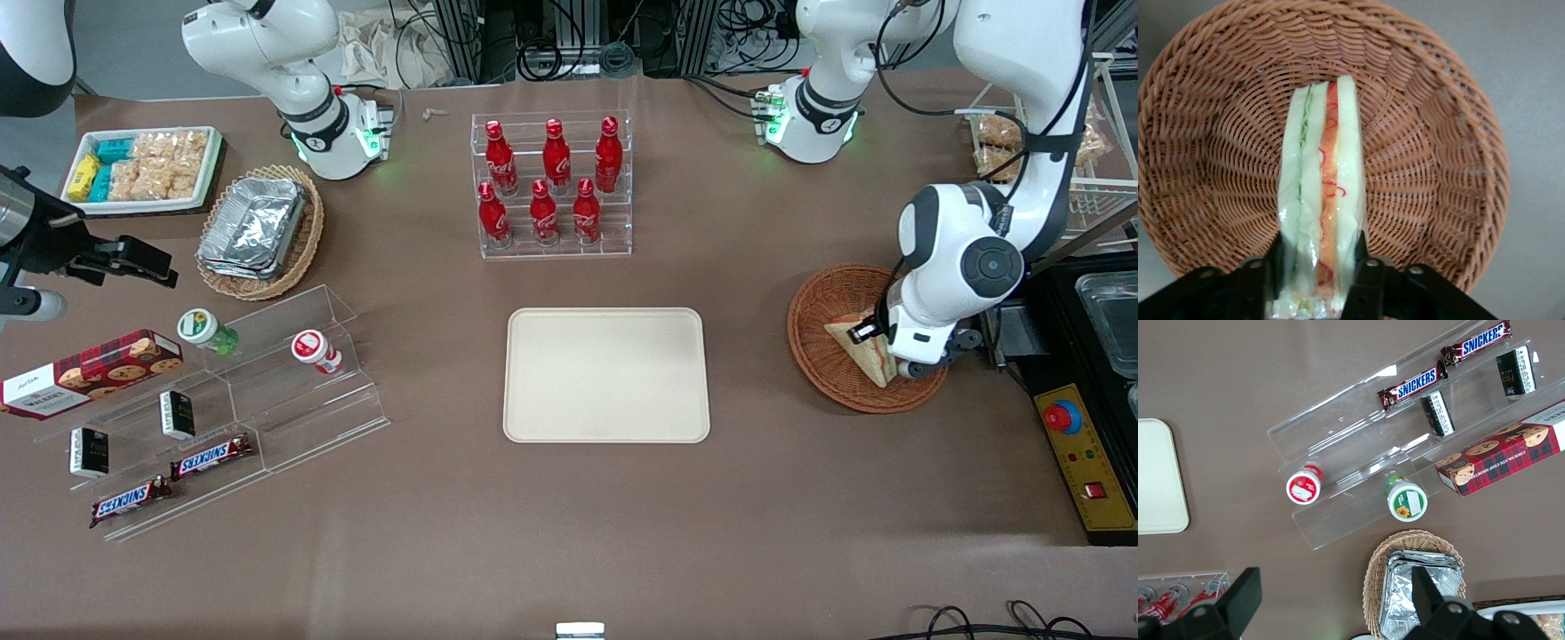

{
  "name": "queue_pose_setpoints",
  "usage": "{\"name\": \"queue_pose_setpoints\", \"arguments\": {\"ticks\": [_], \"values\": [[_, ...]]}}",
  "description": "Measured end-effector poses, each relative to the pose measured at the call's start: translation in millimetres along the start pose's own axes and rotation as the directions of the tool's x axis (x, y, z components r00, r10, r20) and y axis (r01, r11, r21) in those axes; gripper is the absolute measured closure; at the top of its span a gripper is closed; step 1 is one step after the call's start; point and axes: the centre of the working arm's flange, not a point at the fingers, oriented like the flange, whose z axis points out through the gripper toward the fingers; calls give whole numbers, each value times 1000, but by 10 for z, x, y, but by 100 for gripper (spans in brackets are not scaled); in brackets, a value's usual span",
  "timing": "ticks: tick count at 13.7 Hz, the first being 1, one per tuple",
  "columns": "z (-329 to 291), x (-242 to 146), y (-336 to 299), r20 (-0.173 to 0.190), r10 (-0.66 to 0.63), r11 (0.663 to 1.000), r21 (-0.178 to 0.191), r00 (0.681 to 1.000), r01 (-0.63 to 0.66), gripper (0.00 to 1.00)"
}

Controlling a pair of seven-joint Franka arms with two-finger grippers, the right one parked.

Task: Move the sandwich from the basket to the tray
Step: 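Close the left gripper on the sandwich's wrapped edge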

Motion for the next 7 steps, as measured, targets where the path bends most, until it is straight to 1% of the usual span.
{"name": "queue_pose_setpoints", "arguments": {"ticks": [1, 2, 3, 7], "values": [[-44, 15, 16, 1, -7, 1000, 2, 1000, 7, 70], [-109, 39, 26, 10, -14, 1000, 8, 1000, 13, 79], [-197, 70, 38, 21, -17, 1000, 17, 1000, 17, 83], [-769, 217, 109, 57, -24, 999, 46, 998, 21, 85]]}}
